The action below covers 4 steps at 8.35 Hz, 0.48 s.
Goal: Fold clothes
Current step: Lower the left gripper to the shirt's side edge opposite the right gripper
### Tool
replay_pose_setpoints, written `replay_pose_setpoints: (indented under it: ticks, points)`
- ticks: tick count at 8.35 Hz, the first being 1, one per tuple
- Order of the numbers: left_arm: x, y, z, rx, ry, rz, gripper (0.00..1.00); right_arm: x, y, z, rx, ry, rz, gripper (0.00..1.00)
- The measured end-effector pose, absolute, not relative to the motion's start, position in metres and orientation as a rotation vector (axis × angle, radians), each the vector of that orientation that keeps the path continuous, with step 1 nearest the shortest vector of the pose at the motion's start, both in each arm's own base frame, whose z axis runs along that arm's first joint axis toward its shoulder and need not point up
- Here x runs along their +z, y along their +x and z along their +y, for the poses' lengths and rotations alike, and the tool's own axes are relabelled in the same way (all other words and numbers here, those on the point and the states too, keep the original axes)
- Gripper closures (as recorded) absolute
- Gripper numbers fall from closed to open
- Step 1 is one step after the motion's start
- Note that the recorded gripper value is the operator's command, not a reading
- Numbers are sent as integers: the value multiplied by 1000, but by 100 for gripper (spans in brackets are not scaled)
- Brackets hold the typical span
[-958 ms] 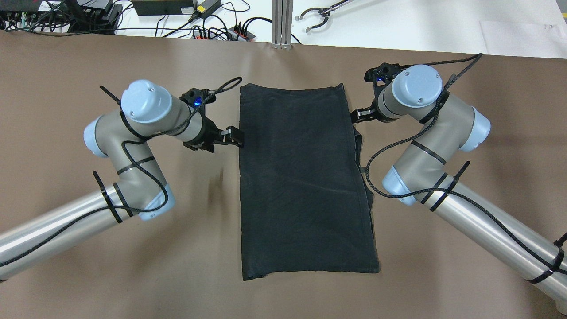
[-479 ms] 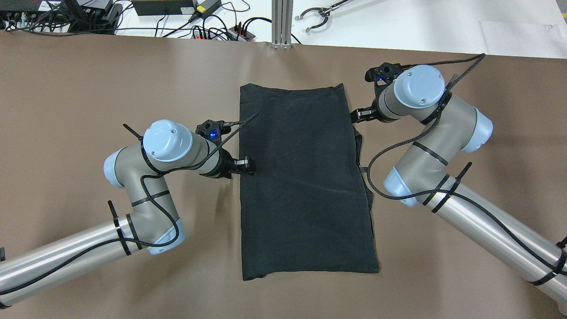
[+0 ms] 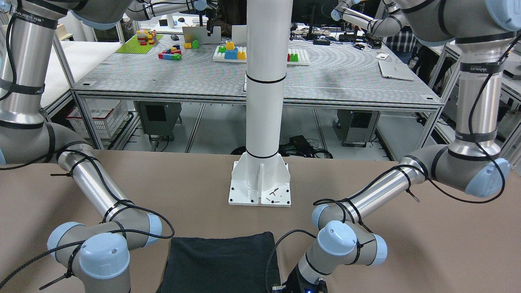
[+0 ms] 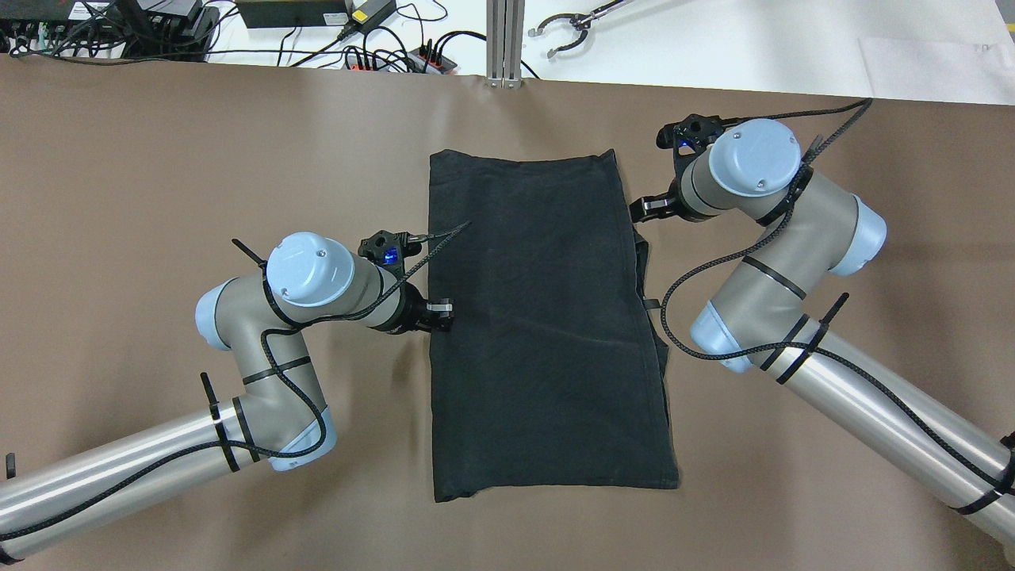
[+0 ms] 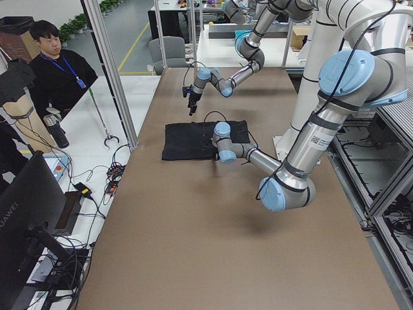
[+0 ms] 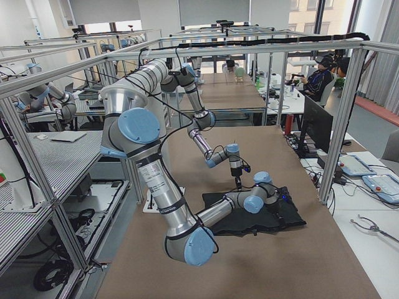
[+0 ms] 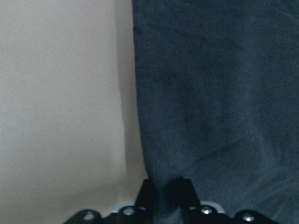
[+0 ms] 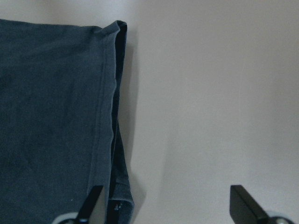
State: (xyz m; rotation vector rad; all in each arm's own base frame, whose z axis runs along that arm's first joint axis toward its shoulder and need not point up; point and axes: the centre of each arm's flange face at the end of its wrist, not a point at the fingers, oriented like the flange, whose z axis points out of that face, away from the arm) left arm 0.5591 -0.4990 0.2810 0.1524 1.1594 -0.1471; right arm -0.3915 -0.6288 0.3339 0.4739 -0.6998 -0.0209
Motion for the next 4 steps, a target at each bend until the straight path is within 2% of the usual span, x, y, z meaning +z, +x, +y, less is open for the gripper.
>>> replay_pose_setpoints:
  ticks: [4]
  points:
    - [280,550,-499,-141,162,1168,100,335,-392,-628,-22,473,-700,6]
